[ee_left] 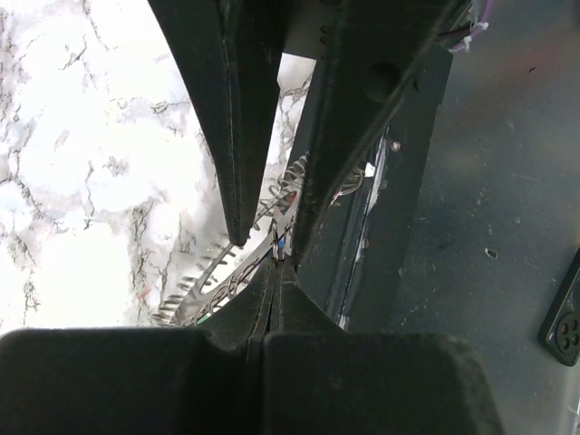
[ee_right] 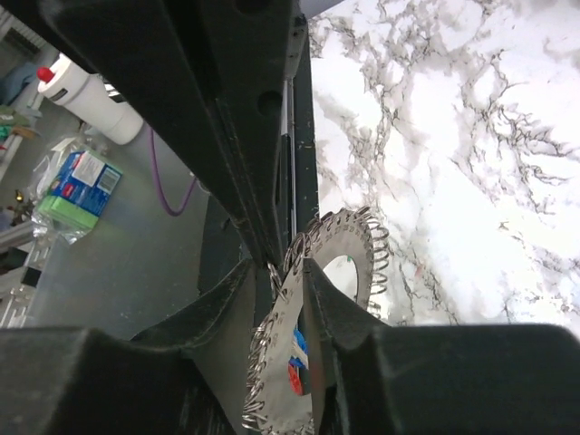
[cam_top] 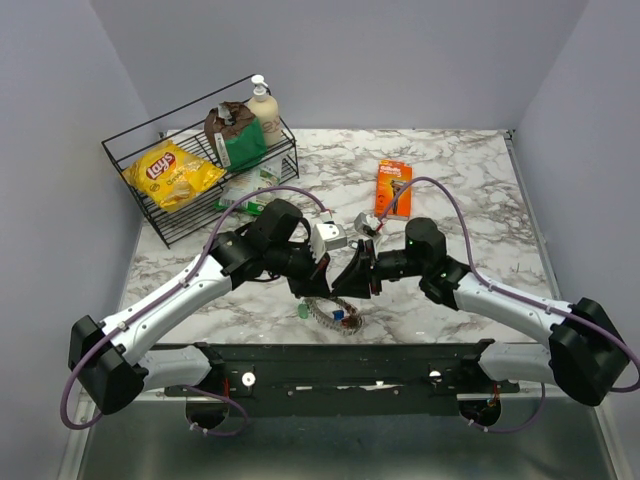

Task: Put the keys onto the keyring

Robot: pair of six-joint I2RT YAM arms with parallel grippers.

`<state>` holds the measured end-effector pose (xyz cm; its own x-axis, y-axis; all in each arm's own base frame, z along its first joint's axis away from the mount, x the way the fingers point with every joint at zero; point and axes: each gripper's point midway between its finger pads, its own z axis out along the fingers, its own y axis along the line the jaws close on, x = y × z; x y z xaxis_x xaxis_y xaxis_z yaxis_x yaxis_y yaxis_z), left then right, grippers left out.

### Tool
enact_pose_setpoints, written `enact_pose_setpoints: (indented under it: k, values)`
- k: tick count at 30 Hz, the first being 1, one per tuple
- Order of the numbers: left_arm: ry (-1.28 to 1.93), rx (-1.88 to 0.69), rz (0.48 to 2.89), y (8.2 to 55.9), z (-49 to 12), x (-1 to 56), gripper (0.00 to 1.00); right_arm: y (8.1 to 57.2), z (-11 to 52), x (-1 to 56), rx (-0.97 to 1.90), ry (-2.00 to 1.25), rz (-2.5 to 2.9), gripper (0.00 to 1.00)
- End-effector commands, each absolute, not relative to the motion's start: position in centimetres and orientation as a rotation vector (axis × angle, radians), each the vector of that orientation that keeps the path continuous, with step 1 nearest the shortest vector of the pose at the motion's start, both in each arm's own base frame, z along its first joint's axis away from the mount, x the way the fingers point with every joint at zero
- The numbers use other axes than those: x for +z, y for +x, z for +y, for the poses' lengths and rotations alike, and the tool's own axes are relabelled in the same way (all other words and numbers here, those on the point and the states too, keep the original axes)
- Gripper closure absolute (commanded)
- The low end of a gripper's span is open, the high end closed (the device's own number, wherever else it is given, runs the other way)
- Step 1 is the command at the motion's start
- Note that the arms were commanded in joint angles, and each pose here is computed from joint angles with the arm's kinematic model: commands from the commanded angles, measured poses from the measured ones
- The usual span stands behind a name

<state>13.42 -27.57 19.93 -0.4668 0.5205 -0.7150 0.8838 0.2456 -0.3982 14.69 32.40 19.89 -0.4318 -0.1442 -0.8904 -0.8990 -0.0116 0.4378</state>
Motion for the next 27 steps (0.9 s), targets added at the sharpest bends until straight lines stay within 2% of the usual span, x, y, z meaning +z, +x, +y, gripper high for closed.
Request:
enact_pose_setpoints:
  k: [1, 4, 5, 7, 8, 17, 18, 19, 21, 22, 23, 25, 27]
  values:
    - [1.302, -1.157, 1.948, 13.2, -28.3, 22.8, 1.00, 14.6, 32.6, 19.9, 1.499, -1.119, 1.620, 0.66]
    - [1.302, -1.166, 1.945, 13.1, -28.4, 22.9, 1.00, 14.6, 32.5, 19.8, 1.495, -1.116, 1.626, 0.75]
    - [1.301, -1.166, 1.943, 13.1, -28.4, 22.9, 1.00, 14.6, 32.5, 19.8, 1.496, -1.117, 1.626, 0.83]
    - [1.305, -1.168, 1.942, 13.0, -28.4, 22.9, 1.00, 14.6, 32.6, 19.9, 1.497, -1.116, 1.625, 0.90]
    - [1.303, -1.165, 1.943, 13.1, -28.4, 22.9, 1.00, 14.6, 32.6, 19.9, 1.495, -1.116, 1.624, 0.99]
    - [1.245, -1.098, 1.921, 14.4, -28.5, 23.5, 0.99, 15.2, 32.3, 21.1, 1.441, -1.068, 1.601, 0.99]
    - [1.237, -1.085, 1.910, 14.7, -28.5, 23.6, 0.97, 15.3, 32.2, 21.1, 1.431, -1.057, 1.601, 0.99]
    - [1.200, -1.078, 1.924, 14.9, -28.5, 23.7, 0.89, 15.6, 32.1, 21.3, 1.411, -1.037, 1.600, 0.99]
    - [1.137, -1.064, 1.912, 15.5, -28.5, 24.2, 0.79, 15.7, 31.9, 22.1, 1.393, -1.021, 1.574, 0.99]
    - [1.116, -1.047, 1.910, 15.9, -28.5, 24.3, 0.68, 15.8, 31.8, 22.3, 1.387, -1.011, 1.566, 0.99]
    - [1.090, -1.042, 1.895, 16.1, -28.5, 24.7, 0.62, 16.0, 31.7, 22.6, 1.372, -0.996, 1.556, 0.99]
    - [1.057, -1.018, 1.889, 16.6, -28.3, 25.0, 0.52, 16.0, 31.5, 23.5, 1.362, -0.983, 1.526, 0.99]
    - [1.006, -0.992, 1.870, 17.1, -28.1, 25.7, 0.47, 16.1, 31.4, 24.1, 1.350, -0.969, 1.505, 0.99]
